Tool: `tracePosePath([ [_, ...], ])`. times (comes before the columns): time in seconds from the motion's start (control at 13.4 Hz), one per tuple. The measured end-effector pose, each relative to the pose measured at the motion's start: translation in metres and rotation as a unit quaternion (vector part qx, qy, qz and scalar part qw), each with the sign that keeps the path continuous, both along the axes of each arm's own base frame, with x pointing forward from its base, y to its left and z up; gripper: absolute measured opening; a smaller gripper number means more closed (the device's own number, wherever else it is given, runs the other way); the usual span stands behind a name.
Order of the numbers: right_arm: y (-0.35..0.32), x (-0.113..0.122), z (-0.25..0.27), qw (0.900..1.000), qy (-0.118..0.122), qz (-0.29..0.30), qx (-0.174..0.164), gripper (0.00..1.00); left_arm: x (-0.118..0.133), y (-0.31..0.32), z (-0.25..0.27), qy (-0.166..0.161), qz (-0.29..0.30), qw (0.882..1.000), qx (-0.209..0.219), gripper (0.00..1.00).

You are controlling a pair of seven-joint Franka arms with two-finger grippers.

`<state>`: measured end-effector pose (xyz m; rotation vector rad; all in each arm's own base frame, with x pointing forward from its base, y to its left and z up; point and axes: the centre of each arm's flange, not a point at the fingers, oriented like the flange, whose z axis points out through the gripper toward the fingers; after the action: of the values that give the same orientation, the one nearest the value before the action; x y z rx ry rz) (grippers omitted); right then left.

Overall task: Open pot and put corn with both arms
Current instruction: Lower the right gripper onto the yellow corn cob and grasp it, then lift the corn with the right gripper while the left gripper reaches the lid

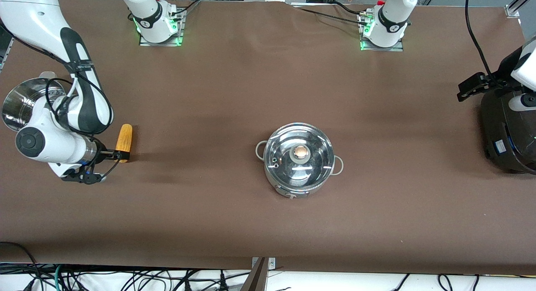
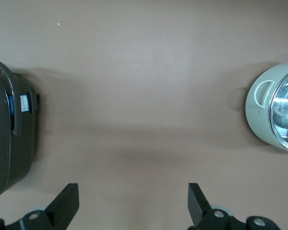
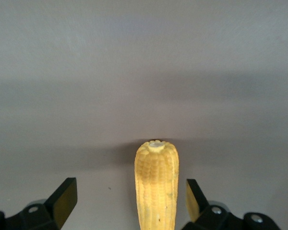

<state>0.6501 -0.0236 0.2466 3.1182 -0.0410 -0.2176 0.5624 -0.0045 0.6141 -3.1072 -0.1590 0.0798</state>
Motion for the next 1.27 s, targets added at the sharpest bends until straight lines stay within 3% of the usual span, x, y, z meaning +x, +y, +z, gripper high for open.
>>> tracePosePath([
  [0.37, -0.004, -0.030, -0.033, 1.000, 0.002, 0.008, 0.001, 1.00, -0.001, -0.026, 0.001, -0.001, -0.023, 1.000, -0.001, 1.00],
  [0.9, -0.039, -0.047, -0.037, 1.000, 0.005, 0.030, 0.000, 1.00, -0.001, -0.029, 0.002, -0.002, -0.027, 1.000, -0.002, 1.00],
  [1.27, -0.038, -0.062, -0.054, 0.999, -0.007, 0.033, 0.000, 1.00, 0.001, -0.033, -0.013, 0.010, -0.032, 0.999, -0.003, 1.00],
])
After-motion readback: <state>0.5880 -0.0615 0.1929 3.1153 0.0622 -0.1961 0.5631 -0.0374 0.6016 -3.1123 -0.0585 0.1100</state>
